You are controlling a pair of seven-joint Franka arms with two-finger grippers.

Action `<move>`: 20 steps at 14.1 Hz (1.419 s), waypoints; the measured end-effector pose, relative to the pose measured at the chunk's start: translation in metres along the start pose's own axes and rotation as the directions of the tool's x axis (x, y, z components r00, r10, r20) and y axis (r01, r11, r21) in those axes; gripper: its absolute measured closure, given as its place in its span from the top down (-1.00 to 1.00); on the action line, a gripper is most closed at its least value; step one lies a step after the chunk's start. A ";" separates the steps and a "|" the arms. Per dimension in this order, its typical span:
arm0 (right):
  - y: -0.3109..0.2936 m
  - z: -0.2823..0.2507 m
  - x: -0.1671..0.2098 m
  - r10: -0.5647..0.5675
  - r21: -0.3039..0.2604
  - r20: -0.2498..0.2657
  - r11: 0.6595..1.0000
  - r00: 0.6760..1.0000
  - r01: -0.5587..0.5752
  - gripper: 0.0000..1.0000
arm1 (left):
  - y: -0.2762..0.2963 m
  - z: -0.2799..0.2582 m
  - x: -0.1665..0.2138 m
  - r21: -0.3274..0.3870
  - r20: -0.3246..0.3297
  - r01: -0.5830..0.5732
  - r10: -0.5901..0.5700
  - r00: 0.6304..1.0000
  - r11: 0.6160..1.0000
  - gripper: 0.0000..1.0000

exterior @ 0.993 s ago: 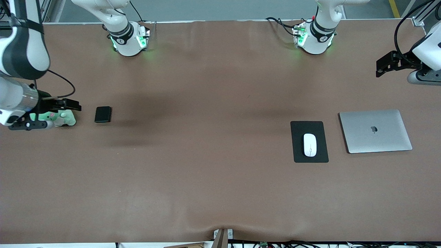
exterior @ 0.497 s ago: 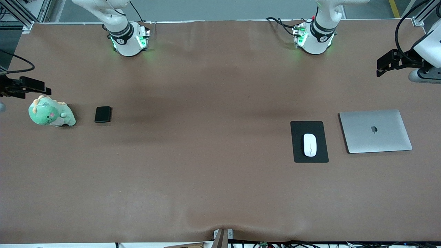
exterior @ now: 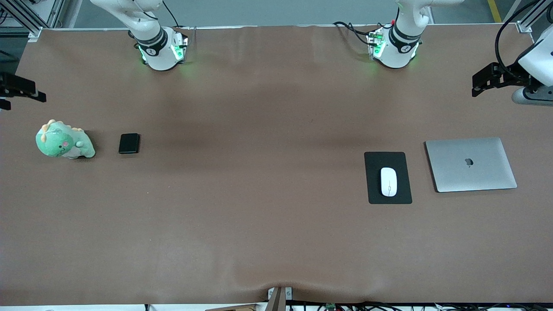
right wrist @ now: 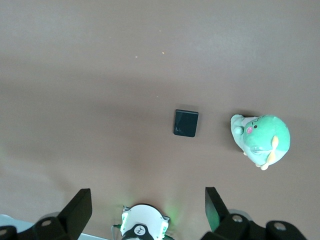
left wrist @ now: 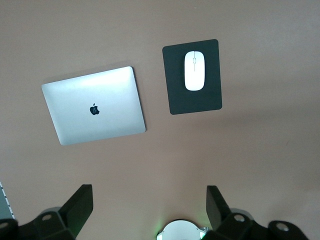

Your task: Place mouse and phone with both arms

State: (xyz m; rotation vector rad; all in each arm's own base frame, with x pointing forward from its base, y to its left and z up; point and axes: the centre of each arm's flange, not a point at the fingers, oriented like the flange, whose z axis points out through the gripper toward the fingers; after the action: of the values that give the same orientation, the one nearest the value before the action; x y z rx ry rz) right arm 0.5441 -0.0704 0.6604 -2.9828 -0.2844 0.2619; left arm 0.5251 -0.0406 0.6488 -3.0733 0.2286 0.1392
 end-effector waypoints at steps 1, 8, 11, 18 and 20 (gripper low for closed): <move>-0.004 -0.007 -0.007 -0.013 -0.004 -0.008 1.000 1.000 0.013 1.00 | 0.000 0.001 0.001 0.000 0.002 0.000 0.000 1.000 1.000 1.00; -0.031 -0.012 -0.042 -0.053 -0.013 -0.031 0.999 0.998 0.053 1.00 | 0.001 0.005 0.004 -0.001 0.010 -0.003 0.003 1.000 1.000 1.00; -0.056 -0.007 -0.035 -0.104 -0.027 -0.041 0.994 0.994 0.103 1.00 | 0.002 0.004 0.004 -0.001 0.008 -0.005 0.005 1.000 1.000 1.00; -0.060 -0.006 -0.033 -0.112 -0.056 -0.035 0.992 0.993 0.110 1.00 | 0.002 0.003 0.004 0.000 0.006 -0.004 0.004 1.000 1.000 1.00; -0.059 -0.005 -0.033 -0.081 -0.065 -0.033 0.995 0.996 0.079 1.00 | 0.002 0.003 0.004 0.000 0.005 -0.004 0.004 1.000 1.000 1.00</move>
State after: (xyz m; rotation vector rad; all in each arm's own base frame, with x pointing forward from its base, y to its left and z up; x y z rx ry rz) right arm 0.5028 -0.0206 0.6794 -3.0261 -0.4144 0.1946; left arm 0.5285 -0.0428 0.6452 -3.0727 0.2347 0.1478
